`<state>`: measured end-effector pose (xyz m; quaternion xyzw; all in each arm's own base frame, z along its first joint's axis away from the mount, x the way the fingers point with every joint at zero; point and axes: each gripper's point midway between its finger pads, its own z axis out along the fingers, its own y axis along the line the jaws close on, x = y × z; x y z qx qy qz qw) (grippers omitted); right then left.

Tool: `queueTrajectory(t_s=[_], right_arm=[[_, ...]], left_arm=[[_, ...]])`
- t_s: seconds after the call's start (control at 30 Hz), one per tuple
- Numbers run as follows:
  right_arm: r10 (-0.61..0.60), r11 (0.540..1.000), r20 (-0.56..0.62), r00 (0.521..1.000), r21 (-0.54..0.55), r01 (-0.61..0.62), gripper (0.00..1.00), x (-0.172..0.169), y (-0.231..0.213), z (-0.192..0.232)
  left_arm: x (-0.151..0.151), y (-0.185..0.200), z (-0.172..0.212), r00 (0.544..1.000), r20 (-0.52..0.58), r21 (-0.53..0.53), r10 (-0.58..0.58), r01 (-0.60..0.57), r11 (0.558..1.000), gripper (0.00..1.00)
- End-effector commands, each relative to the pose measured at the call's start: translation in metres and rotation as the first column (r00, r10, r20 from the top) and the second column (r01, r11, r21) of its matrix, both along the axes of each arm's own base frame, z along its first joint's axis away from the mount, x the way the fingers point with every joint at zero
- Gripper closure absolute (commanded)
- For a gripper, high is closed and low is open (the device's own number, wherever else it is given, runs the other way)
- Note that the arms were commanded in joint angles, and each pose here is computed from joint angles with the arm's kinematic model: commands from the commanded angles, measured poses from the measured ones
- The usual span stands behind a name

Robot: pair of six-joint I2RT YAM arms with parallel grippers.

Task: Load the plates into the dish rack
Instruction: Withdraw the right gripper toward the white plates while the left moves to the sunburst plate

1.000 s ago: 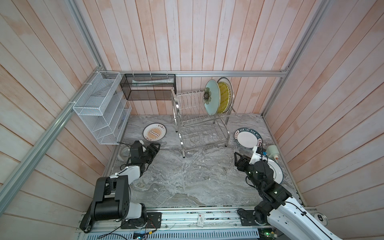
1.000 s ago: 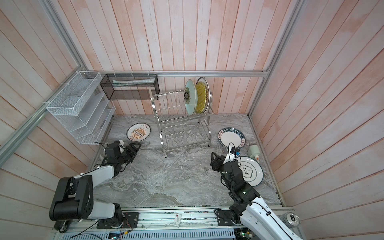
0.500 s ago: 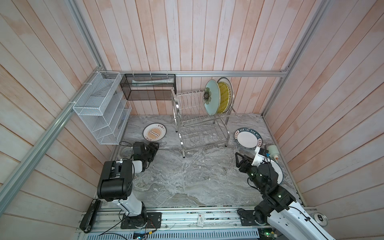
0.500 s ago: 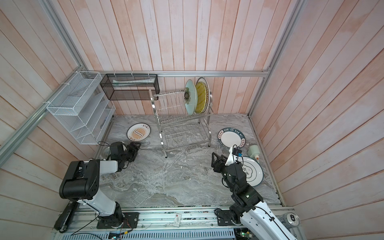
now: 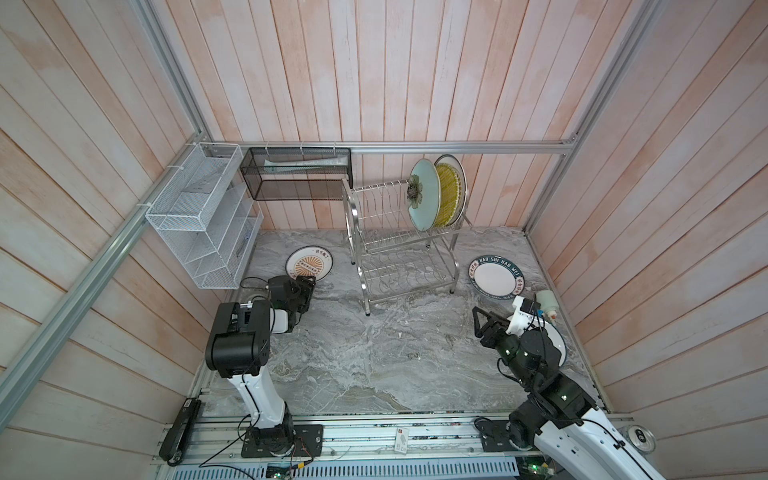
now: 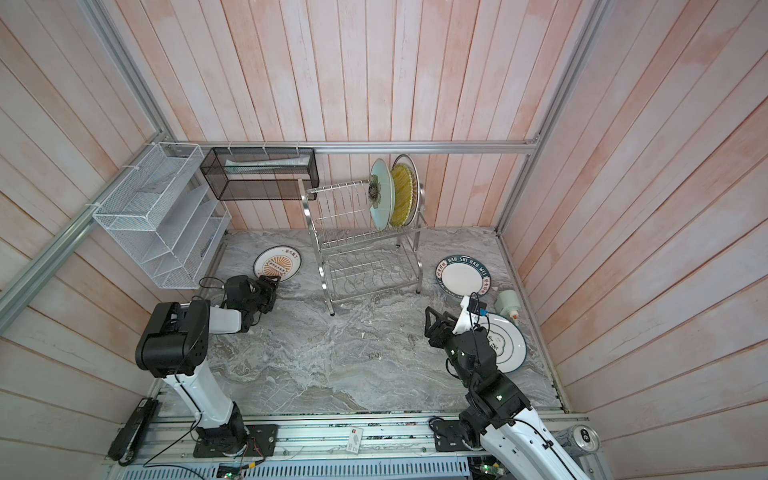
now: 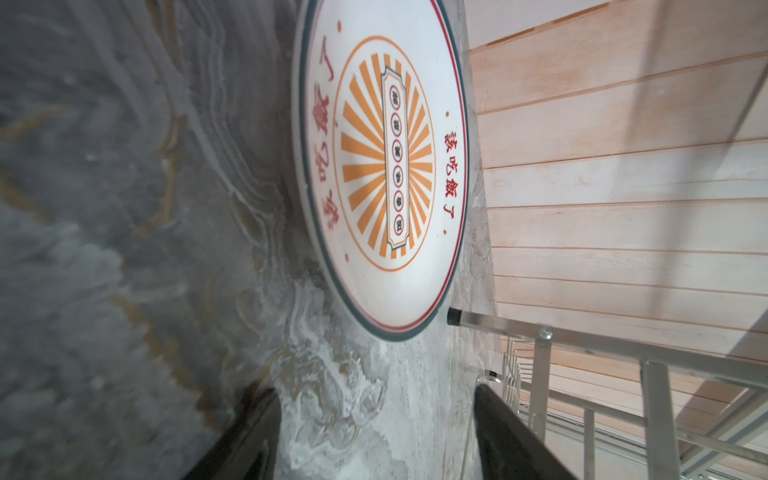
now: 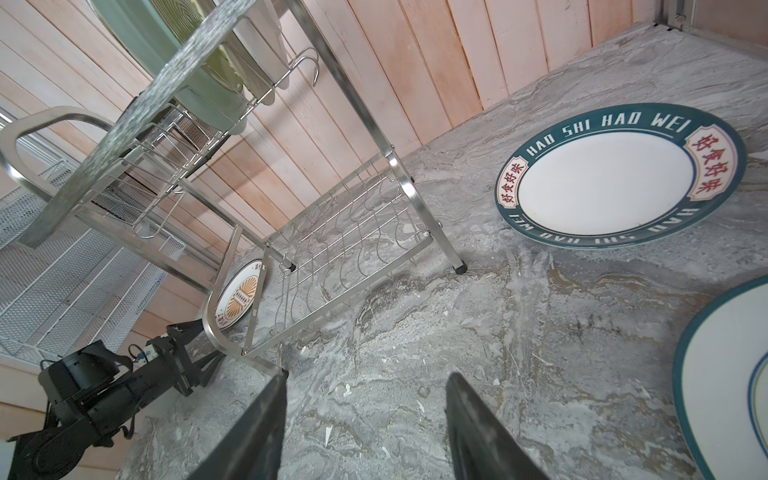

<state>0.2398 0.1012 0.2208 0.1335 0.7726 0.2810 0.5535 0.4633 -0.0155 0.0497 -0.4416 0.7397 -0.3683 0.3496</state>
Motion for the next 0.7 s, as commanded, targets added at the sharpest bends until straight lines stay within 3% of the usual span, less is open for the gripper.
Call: queueTrajectory(t_s=[0.0, 0.67], right_arm=[[0.006, 1.000, -0.009, 1.000, 0.004, -0.006, 0.38, -0.003, -0.001, -0.001], [0.006, 1.000, -0.007, 1.000, 0.003, -0.006, 0.39, -0.005, -0.003, -0.002]], left_arm=[[0.000, 0.005, -0.026, 0.995, -0.088, -0.028, 0.035, -0.038, 0.999, 0.27], [0.016, 0.009, -0.050, 0.985, -0.162, -0.053, 0.060, -0.070, 0.996, 0.41]])
